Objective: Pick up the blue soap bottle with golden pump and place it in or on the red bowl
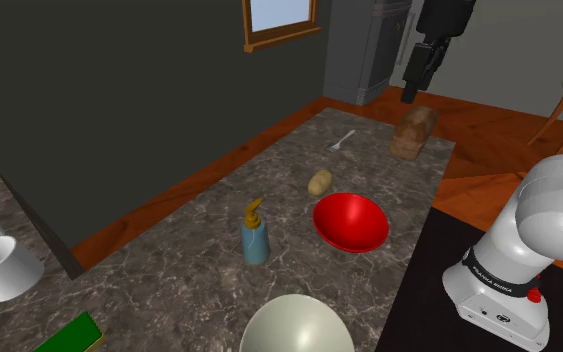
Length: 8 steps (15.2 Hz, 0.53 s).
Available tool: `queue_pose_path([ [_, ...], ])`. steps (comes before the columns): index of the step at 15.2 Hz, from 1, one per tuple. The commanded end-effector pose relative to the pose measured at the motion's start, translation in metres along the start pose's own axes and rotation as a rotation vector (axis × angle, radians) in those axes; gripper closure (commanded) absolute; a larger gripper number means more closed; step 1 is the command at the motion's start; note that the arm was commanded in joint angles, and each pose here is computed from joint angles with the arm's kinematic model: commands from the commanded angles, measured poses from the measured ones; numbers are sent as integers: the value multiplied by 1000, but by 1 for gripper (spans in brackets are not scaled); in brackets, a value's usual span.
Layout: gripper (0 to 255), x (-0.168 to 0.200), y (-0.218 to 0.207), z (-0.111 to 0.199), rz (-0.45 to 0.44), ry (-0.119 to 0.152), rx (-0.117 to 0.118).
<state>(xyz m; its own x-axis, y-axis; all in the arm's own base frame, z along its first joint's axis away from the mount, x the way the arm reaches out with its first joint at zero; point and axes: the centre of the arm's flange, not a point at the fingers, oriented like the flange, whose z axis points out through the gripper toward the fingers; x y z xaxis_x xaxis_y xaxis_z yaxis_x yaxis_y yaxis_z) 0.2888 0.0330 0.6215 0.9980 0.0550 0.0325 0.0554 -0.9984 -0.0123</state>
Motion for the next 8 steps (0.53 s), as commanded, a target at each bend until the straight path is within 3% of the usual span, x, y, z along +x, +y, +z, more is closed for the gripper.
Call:
queue_pose_path([
  [1,0,0,0,0,0,0,0],
  [8,0,6,-77,50,84,47,-1],
])
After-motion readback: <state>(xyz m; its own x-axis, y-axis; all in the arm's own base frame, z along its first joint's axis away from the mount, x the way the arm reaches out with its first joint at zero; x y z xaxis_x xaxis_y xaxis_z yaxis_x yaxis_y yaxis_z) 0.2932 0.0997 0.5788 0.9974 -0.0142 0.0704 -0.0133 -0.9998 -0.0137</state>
